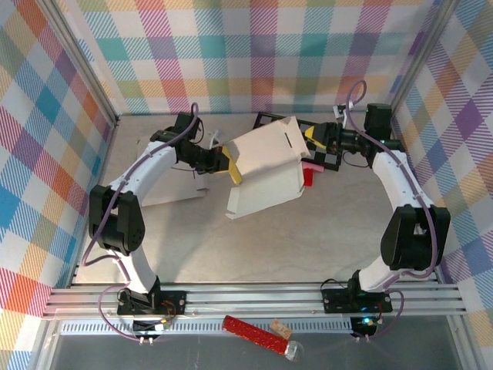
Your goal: Fold the paper box
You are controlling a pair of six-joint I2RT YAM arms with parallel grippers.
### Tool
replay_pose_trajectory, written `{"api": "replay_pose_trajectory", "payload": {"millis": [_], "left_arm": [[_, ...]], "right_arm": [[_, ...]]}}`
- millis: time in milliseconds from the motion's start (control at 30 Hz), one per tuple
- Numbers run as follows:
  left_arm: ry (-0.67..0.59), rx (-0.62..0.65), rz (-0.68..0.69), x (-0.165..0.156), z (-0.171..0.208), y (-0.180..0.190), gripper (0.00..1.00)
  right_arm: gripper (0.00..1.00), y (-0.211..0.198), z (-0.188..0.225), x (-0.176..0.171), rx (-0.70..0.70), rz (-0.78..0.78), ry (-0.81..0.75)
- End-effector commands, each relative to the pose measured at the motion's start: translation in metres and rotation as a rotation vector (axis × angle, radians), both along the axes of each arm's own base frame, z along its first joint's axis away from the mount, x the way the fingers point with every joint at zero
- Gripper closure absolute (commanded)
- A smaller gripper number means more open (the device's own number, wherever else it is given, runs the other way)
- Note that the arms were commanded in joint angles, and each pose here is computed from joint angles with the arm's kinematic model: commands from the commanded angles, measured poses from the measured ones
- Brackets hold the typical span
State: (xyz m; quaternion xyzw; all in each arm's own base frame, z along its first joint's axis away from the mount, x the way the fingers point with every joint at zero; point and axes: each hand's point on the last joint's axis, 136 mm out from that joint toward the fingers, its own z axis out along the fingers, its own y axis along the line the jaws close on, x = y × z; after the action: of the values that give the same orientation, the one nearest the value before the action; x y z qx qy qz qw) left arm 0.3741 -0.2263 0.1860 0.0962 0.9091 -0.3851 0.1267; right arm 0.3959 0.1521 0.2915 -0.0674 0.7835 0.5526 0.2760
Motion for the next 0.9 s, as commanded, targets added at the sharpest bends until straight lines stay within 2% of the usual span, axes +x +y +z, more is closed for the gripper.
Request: {"api": "replay_pose_trajectory", "payload": {"millis": [0, 867], "left_arm": [[0.006, -0.041, -0.028, -0.001, 0.008, -0.002, 1.00], [-0.028, -0.049, -0.061, -0.014, 0.017, 0.000, 1.00]], "right_arm": [[0.51, 0.010, 0.017, -0.009, 0.010, 0.070, -0.072], [0.53, 0.032, 0.000, -0.010, -0.101, 0.112, -0.079]]}}
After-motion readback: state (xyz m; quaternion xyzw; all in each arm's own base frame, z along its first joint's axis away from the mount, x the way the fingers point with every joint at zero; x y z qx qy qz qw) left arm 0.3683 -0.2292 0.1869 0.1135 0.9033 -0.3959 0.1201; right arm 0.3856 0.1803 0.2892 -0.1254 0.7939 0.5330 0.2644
